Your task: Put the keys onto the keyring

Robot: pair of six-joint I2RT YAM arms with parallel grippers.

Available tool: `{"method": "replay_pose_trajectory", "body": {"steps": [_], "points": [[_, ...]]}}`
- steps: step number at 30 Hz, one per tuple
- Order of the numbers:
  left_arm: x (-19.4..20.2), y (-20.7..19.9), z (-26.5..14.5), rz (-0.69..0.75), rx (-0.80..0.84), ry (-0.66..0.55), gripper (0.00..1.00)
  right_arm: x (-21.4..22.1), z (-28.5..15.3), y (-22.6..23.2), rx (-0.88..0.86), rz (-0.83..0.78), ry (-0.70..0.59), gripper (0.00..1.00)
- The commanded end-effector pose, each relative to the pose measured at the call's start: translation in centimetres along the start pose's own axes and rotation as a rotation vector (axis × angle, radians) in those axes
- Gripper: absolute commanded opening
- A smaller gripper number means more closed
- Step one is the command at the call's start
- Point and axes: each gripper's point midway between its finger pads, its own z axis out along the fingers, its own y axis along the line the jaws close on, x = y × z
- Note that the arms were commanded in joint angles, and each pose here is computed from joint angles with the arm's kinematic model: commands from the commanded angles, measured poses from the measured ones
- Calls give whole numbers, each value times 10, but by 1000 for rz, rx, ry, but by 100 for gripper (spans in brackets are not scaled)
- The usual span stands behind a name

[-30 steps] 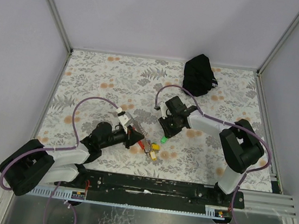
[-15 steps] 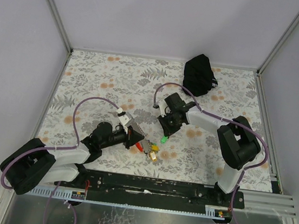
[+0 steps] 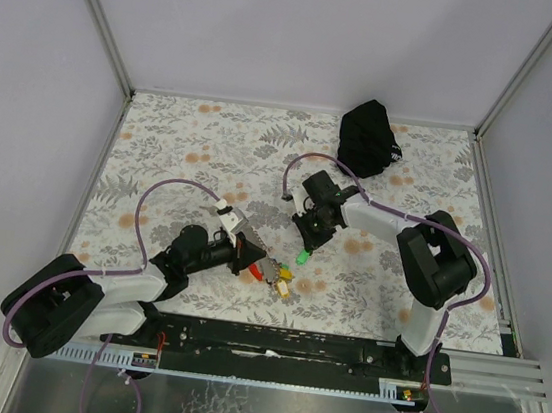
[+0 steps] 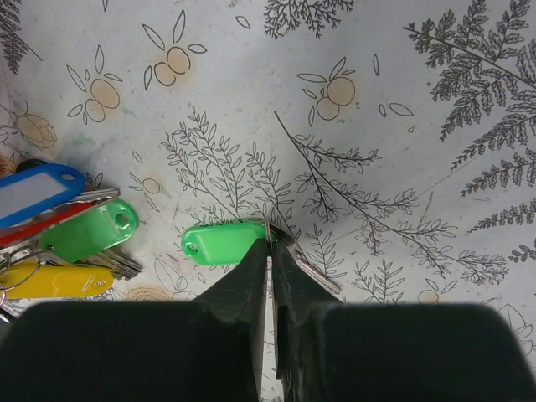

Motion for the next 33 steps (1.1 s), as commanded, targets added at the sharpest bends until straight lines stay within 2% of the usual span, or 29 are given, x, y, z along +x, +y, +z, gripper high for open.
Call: {"method": "replay_pose_trajectory", "body": {"steps": [1, 5, 18, 25, 29, 33], "points": [[-21, -6, 6, 43, 31, -54, 0, -11, -7, -1, -5, -12, -30, 9], [-21, -7, 5, 51, 35, -57, 0, -13, -16, -3, 17, -46, -74, 5], [-28, -17, 9, 177, 111, -33, 0, -46, -79, 11, 80, -314, -597, 2], [-30, -20, 17, 266, 158, 0, 0, -59, -115, 23, 113, -397, -906, 0], [-34, -23, 20, 296, 183, 4, 0, -57, -121, 17, 157, -360, -959, 0], [-38, -24, 21, 334, 196, 10, 0, -53, -124, 25, 124, -382, -1010, 0]]}}
